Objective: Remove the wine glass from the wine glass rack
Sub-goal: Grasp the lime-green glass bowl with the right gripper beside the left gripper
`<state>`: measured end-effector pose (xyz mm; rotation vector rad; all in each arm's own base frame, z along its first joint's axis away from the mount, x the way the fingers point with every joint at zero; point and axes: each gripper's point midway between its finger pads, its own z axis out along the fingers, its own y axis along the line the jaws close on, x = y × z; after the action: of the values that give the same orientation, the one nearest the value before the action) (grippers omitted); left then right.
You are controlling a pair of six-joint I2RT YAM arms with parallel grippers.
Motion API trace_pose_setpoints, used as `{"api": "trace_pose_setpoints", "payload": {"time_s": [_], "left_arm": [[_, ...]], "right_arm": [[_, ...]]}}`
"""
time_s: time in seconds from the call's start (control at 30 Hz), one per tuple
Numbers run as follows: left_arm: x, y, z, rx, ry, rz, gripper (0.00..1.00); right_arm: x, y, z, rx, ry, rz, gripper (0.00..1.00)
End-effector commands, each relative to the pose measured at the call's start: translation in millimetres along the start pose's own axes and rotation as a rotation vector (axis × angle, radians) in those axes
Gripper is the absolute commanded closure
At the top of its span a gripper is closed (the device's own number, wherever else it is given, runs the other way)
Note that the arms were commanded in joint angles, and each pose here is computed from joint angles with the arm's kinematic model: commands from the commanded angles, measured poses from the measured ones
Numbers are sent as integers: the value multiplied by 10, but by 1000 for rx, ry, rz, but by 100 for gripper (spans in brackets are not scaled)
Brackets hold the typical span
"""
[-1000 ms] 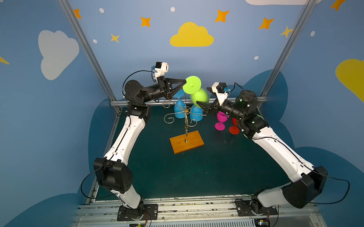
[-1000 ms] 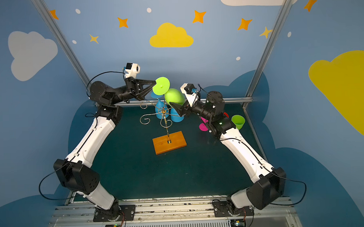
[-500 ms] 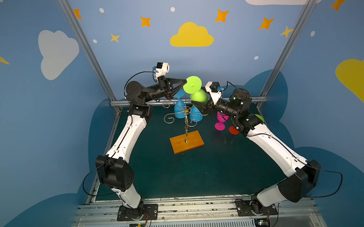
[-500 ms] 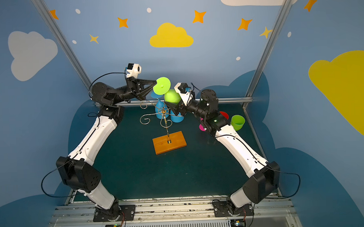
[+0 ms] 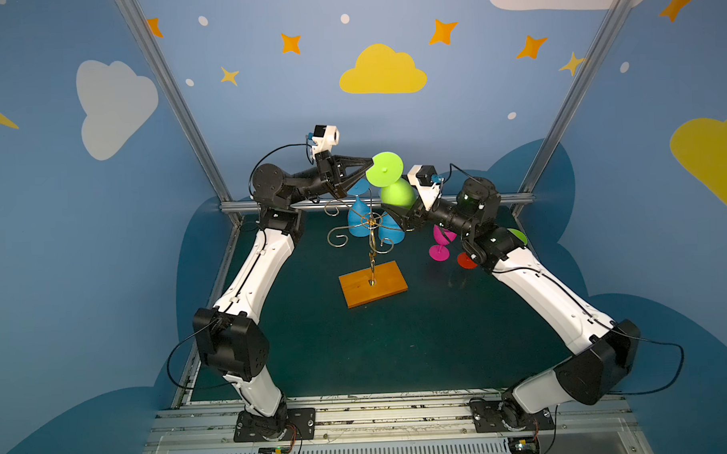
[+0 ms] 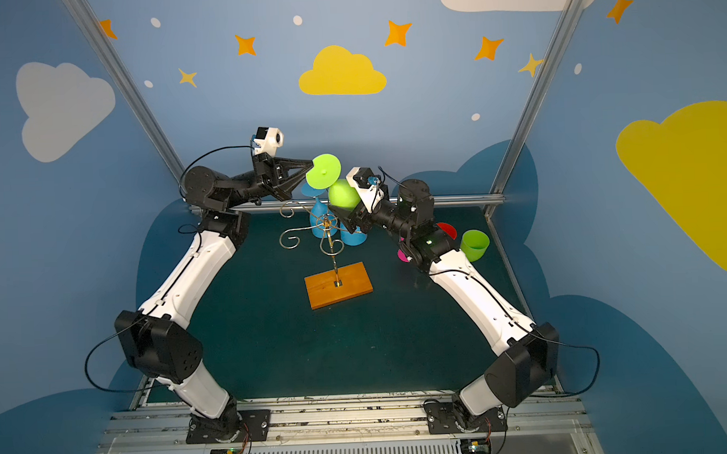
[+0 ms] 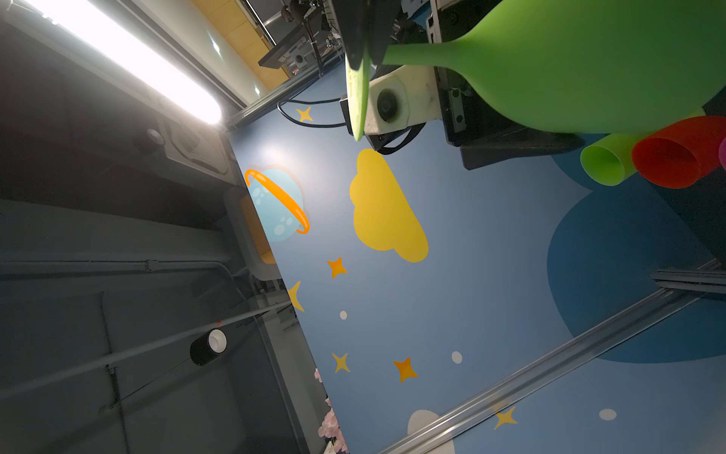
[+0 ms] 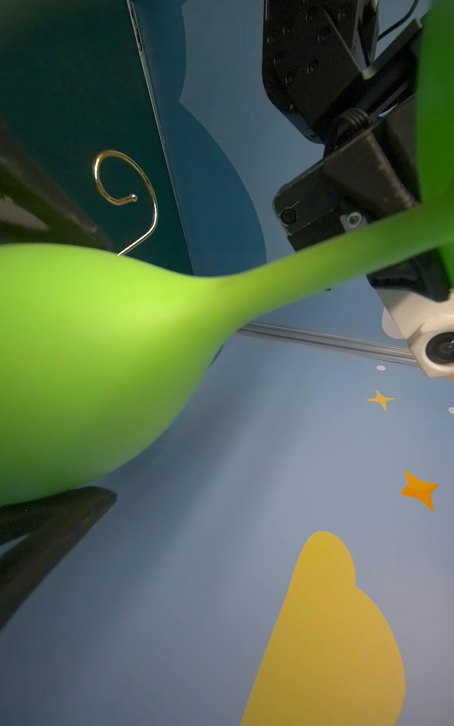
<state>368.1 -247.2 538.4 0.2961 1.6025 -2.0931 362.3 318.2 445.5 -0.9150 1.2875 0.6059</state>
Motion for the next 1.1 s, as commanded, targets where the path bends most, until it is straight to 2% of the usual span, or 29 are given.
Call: {"api": "trace_pose_setpoints", "payload": {"time_s": [0.0, 0.13, 0.37, 0.6, 0.77, 0.83, 0.9, 1.07], "left_arm": [[20, -325, 19, 55, -5, 92, 97], [27, -339, 27, 60, -4, 92, 97], [7, -307, 29, 60, -9, 90, 97], [-57, -114, 40, 41, -16, 59, 96], [-93, -23, 40, 31, -23, 53, 83], [-100, -5, 40, 24, -26, 62, 66], [-106, 0, 39, 16, -32, 91, 58], [-100, 79, 22, -56, -41, 244, 50]], "right_arm": [[-59, -1, 26, 6, -2, -8, 9], [-45, -14, 45, 16, 6, -5, 12], [-98, 44, -16, 13, -2, -4, 38], [-203, 57, -232, 53, 27, 65, 54], [-245, 88, -503, 93, 56, 102, 63], [-255, 98, -616, 111, 71, 112, 66], [-261, 104, -726, 129, 93, 121, 69], [-206, 101, -957, 179, 166, 151, 72]]}}
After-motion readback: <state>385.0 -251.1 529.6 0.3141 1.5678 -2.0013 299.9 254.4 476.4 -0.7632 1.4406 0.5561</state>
